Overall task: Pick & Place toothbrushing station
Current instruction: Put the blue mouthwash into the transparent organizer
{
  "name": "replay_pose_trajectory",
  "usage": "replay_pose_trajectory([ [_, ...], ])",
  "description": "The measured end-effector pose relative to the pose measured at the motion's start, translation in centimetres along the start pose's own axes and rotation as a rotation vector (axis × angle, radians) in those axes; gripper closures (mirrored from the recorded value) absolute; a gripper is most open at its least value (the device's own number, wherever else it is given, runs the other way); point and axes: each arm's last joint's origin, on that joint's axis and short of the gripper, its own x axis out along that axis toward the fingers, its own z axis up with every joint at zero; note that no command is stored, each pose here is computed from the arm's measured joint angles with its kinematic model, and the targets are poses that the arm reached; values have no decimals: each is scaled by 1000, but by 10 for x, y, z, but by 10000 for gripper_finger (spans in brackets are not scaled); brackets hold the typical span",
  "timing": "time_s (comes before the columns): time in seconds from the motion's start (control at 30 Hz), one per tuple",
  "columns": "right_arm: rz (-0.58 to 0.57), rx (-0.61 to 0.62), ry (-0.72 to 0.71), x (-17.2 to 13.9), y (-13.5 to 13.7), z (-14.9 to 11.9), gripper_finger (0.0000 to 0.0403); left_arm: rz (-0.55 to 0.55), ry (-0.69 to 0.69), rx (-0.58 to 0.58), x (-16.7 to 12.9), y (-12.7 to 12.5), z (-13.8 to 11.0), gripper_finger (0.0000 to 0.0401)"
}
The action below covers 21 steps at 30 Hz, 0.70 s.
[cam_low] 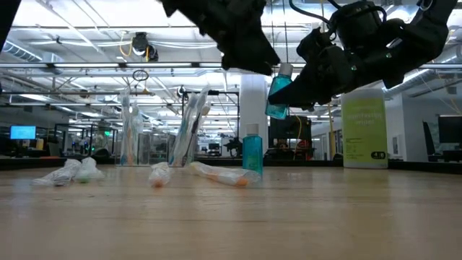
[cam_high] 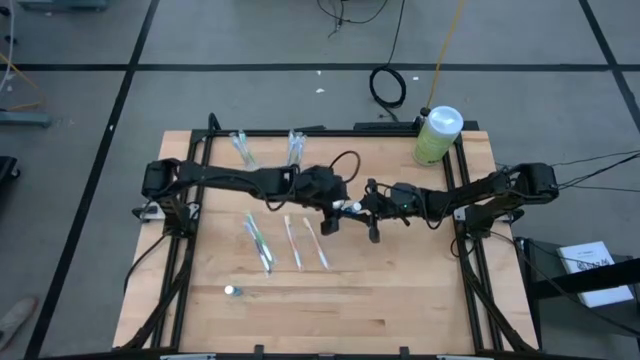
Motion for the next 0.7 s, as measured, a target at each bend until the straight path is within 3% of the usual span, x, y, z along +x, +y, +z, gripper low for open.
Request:
replay_pose_trajectory([
  [0.17,0,0,4,0,0,0,339,11,176,1,-16,6,23,190],
  [0.27,0,0,4,0,0,0,340,-69,203,36,-16,3,33,190],
  [0.37,1,4,4,0,0,0,338,-114,243,69,-9,-4,39,190],
  [0.53,11,28,33,3,1,2,336,-118,344,114,17,-13,34,190],
  [0.7,15,28,68,5,5,4,335,-86,377,128,22,-16,37,190],
])
